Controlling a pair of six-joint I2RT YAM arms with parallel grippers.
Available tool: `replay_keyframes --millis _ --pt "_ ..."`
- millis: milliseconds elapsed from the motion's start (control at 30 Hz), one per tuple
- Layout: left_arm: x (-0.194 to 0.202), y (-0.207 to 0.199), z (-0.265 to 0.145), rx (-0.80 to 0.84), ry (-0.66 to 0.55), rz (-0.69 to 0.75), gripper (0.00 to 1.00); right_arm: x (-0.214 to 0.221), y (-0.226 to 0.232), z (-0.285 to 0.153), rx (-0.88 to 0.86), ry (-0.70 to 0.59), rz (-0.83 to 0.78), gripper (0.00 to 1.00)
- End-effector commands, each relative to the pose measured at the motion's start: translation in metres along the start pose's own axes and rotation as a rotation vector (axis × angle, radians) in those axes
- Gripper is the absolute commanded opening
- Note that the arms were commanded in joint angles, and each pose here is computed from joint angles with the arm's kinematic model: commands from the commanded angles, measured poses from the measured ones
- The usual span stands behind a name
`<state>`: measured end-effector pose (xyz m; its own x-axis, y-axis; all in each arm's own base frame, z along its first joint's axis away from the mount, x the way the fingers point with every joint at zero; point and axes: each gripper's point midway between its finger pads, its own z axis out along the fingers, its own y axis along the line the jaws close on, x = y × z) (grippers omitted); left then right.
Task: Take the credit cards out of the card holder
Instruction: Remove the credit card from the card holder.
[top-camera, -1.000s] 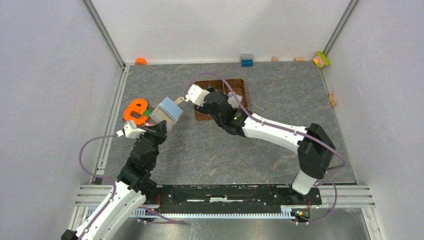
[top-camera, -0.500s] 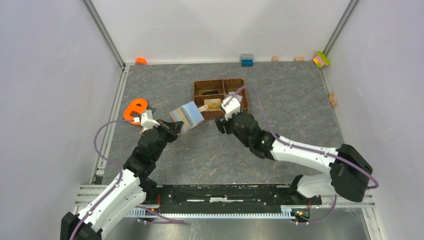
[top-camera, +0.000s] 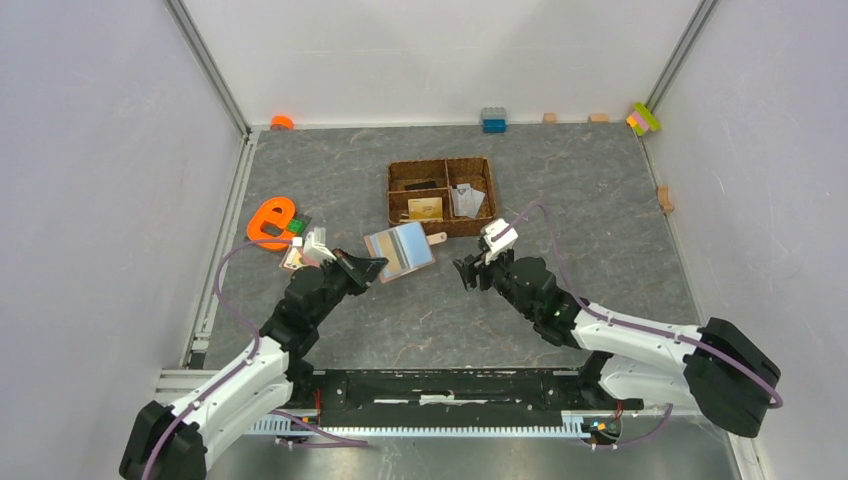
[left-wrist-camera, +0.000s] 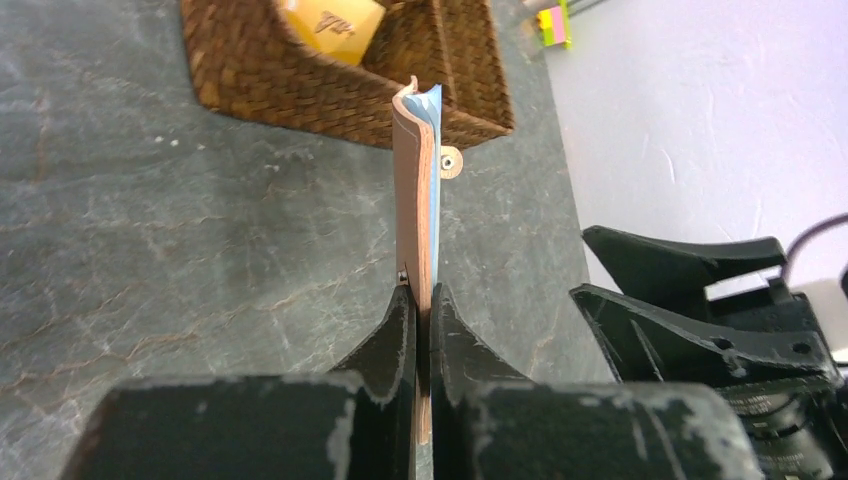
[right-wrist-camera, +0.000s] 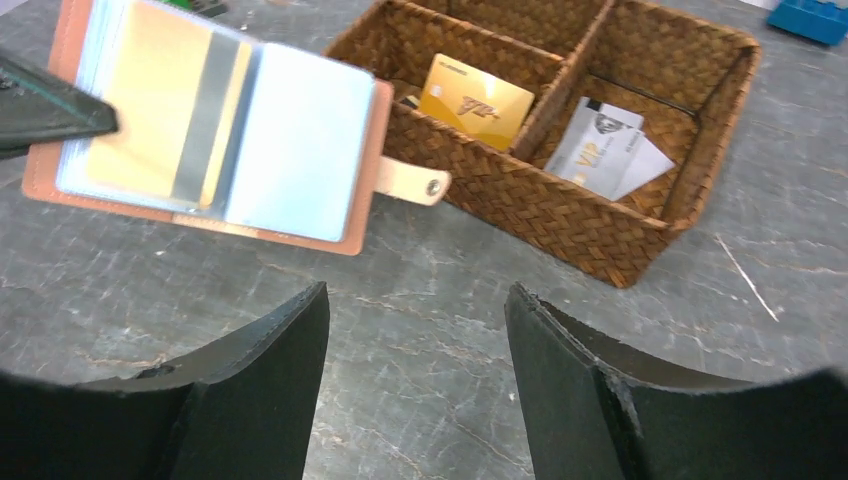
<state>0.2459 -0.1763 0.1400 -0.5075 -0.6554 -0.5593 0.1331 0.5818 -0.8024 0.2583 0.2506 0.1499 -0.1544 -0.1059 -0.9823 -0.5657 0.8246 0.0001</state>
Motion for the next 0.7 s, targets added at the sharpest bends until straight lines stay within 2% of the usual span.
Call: replay_keyframes --millis 0,267,400,567,667 --pt "-0.015 -0.043 -0.006 0.205 -0.053 0.118 0.02 -0.023 0.025 0.007 -0.121 -0.048 0.015 0.69" --pt "-0.011 -0.060 -0.002 0.284 -0.017 0.172 0.02 -0.037 0.036 0.016 -0.165 -0.069 0.023 0.69" --pt "-0.032 -0.091 0.003 0.307 -0.029 0.197 0.02 -0.070 0.033 0.029 -0.126 -0.072 -0.014 0.70" --pt "-0.074 -0.117 0.014 0.261 -0.130 0.251 0.02 -0.126 0.030 0.038 -0.092 -0.111 -0.058 0.70" --pt "-0.096 -0.139 0.024 0.267 -0.181 0.273 0.02 -0.149 0.019 0.038 -0.050 -0.089 -0.081 0.71"
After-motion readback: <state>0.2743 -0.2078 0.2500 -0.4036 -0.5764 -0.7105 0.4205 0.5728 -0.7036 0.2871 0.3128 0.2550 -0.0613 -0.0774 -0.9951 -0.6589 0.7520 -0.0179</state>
